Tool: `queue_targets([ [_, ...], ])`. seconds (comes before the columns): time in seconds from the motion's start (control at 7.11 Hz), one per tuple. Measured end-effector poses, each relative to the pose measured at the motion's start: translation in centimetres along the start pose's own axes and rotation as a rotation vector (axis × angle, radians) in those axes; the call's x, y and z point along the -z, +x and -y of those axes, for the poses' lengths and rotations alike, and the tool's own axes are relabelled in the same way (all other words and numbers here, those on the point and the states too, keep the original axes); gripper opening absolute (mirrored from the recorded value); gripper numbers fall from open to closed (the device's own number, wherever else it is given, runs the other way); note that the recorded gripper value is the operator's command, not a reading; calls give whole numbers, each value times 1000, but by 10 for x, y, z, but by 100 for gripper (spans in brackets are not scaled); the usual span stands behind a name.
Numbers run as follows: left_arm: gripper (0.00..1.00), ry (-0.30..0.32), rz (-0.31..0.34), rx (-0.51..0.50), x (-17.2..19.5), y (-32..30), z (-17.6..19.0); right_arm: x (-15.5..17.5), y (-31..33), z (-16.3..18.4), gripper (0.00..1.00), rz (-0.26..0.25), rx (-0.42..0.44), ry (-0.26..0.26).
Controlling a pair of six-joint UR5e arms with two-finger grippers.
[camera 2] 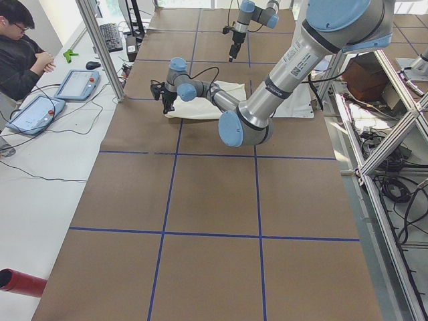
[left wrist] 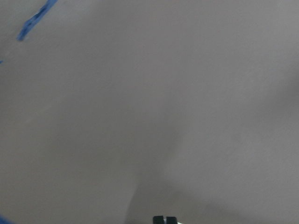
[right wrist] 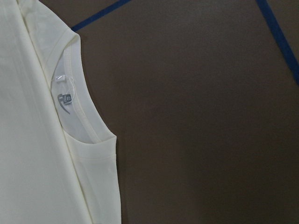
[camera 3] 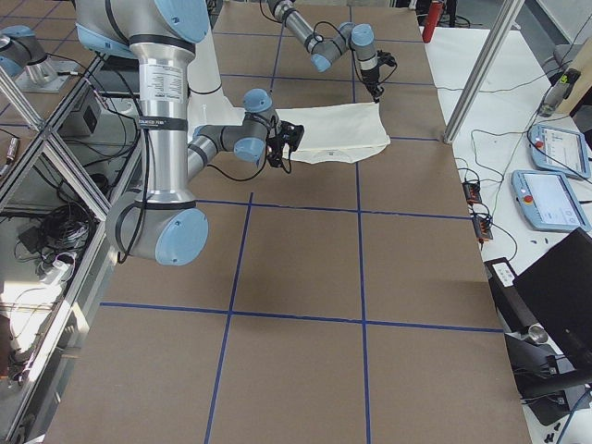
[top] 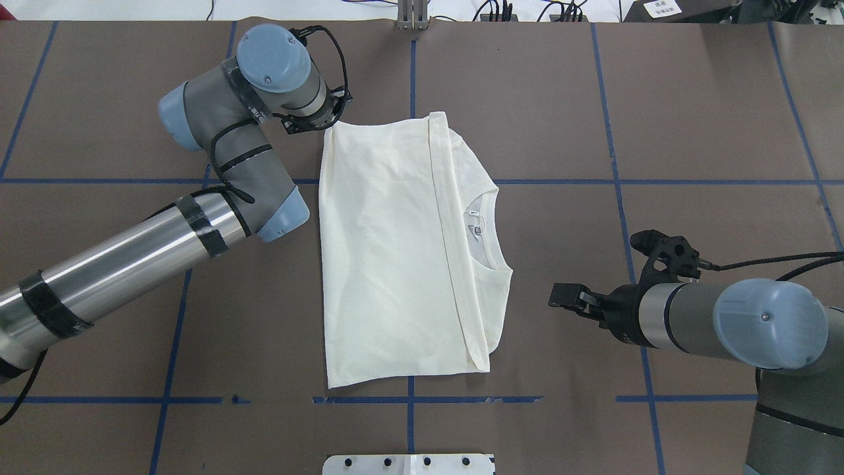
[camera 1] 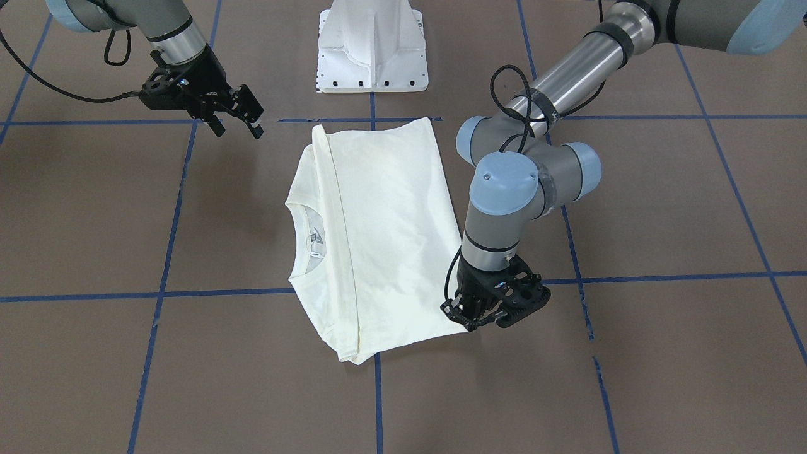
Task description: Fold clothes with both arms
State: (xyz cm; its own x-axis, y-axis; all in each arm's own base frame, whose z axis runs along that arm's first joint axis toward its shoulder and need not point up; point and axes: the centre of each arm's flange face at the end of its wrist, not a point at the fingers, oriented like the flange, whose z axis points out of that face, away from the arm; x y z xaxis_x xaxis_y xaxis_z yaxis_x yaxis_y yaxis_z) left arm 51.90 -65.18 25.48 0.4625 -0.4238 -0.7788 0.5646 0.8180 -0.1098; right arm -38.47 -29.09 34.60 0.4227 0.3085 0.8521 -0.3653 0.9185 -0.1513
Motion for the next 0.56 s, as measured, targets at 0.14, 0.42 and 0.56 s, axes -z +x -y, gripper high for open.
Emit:
queue_targets([
  [0.14, 0, 4, -34, -7, -7, 11, 4, 0, 0, -1, 100, 0, 0, -1],
  [0.42, 99, 31, -53, -25, -24, 9, 11, -2, 0, -1, 100, -4, 0, 2],
  [0.56, 100, 38, -58, -32, -27, 9, 12, -4, -1, -1, 100, -3, 0, 3],
])
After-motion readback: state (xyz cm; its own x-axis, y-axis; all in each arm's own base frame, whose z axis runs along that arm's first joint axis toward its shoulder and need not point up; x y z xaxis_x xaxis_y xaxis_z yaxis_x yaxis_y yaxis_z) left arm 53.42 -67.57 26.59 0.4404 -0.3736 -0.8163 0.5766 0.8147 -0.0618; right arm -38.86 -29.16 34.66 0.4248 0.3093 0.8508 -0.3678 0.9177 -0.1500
